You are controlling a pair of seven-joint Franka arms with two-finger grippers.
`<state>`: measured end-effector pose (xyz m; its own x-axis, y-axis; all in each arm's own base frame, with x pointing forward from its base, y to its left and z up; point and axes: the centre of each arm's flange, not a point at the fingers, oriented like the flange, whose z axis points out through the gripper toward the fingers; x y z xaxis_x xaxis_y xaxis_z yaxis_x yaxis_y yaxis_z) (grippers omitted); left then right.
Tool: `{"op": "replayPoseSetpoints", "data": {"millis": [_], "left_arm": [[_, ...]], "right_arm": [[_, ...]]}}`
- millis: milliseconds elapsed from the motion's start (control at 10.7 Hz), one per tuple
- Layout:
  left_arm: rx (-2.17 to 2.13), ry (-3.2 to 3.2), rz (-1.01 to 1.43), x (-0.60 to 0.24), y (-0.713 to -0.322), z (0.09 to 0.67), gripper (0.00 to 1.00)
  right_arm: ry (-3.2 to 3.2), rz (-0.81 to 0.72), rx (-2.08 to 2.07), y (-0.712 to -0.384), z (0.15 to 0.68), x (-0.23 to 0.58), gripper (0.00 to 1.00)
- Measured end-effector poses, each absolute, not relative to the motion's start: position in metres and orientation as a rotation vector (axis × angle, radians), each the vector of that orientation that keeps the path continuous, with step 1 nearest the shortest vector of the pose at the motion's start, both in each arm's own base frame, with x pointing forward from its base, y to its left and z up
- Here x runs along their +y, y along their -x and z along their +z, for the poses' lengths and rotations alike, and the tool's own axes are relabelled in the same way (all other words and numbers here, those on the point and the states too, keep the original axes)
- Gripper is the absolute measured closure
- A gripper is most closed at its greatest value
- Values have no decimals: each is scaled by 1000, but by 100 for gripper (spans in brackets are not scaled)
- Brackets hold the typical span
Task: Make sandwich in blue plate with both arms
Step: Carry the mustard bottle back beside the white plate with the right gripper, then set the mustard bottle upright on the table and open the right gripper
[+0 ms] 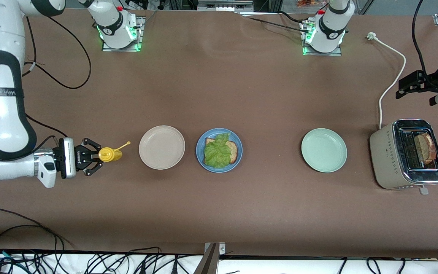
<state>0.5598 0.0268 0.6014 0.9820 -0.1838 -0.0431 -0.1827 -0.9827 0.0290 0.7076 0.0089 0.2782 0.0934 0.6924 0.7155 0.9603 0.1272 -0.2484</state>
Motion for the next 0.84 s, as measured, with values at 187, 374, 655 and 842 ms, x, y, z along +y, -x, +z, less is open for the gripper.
{"op": "replayPoseSetpoints", "data": {"millis": [187,374,655,842], "left_arm": [[-270,-3104,-74,33,-560,600,0],[-260,-3103,-84,37,-562,596,0],[-260,-3100,-104,37,-565,589,0],[-259,-3100,-106,37,-566,588,0]], "right_arm": [[1549,-507,-1665,-703,235,-14,85],[1479,-563,-1660,-698,198,-20,85],[1415,-630,-1625,-692,160,-14,85],[1406,-658,-1603,-692,153,-12,85]]}}
